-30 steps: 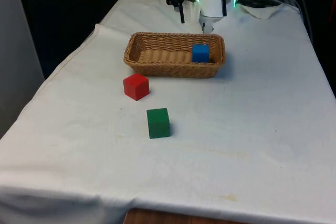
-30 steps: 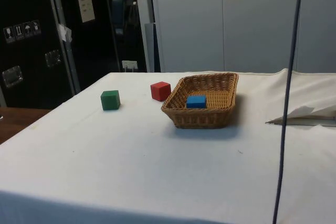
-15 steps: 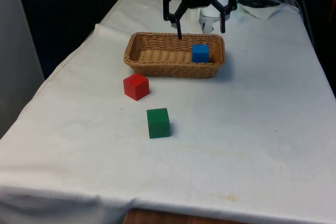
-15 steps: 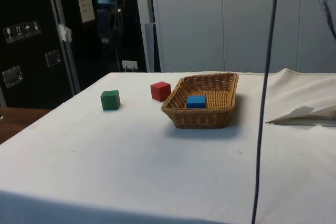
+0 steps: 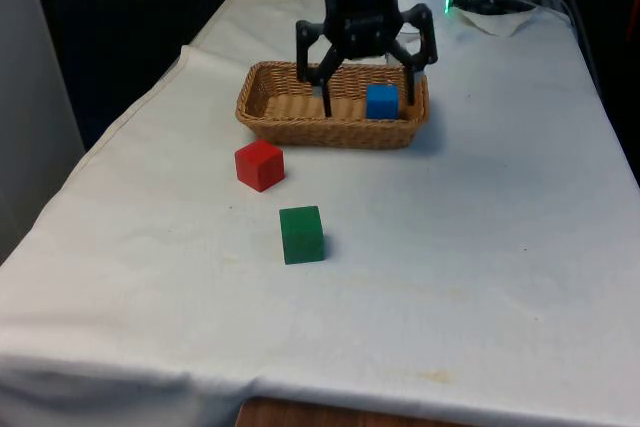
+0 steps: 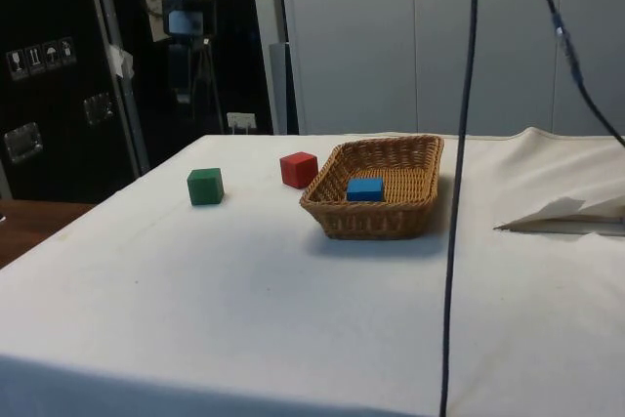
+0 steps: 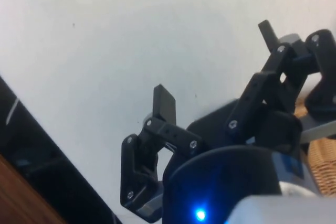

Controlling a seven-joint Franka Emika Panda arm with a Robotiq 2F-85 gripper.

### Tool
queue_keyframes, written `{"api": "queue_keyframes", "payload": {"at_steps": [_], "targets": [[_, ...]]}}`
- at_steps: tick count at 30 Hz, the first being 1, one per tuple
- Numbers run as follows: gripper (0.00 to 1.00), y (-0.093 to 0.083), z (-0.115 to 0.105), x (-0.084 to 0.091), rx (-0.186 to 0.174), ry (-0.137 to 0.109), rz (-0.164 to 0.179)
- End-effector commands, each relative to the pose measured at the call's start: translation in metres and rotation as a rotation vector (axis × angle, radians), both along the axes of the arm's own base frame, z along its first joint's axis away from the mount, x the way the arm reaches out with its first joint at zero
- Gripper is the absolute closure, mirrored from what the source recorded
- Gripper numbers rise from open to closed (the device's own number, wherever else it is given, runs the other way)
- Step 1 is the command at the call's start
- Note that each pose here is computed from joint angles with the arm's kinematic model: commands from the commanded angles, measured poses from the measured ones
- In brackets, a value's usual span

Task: Pick up exactly two blocks and place them into the basket.

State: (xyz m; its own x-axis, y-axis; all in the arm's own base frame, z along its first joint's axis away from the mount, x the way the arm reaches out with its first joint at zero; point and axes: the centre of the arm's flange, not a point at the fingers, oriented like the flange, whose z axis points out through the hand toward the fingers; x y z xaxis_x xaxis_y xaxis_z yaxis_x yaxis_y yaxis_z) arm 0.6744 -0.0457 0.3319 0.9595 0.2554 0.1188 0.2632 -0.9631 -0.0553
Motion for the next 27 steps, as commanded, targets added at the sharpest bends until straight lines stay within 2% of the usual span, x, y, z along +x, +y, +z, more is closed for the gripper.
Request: {"api": "queue_keyframes", "payload": {"at_steps": [1, 2, 5, 6, 7, 11, 16, 17, 24, 25, 27], "targets": [[0.00, -0.005, -0.005, 0.004, 0.013, 0.000, 0.002], [0.00, -0.011, -0.012, 0.006, 0.019, -0.001, -0.003], [0.00, -0.018, -0.022, 0.008, 0.029, -0.002, -0.012], [0.00, -0.016, -0.019, 0.007, 0.021, 0.000, -0.010], [0.00, -0.020, -0.024, 0.008, 0.033, -0.001, -0.016], [0.00, -0.030, -0.037, 0.010, 0.043, -0.001, -0.033], [0.00, -0.036, -0.042, 0.013, 0.040, -0.006, -0.038], [0.00, -0.038, -0.045, 0.020, 0.045, -0.006, -0.039], [0.00, -0.038, -0.050, 0.039, 0.034, -0.014, -0.034], [0.00, -0.039, -0.047, 0.036, 0.029, -0.022, -0.036], [0.00, -0.038, -0.055, 0.045, 0.026, -0.014, -0.028]]}}
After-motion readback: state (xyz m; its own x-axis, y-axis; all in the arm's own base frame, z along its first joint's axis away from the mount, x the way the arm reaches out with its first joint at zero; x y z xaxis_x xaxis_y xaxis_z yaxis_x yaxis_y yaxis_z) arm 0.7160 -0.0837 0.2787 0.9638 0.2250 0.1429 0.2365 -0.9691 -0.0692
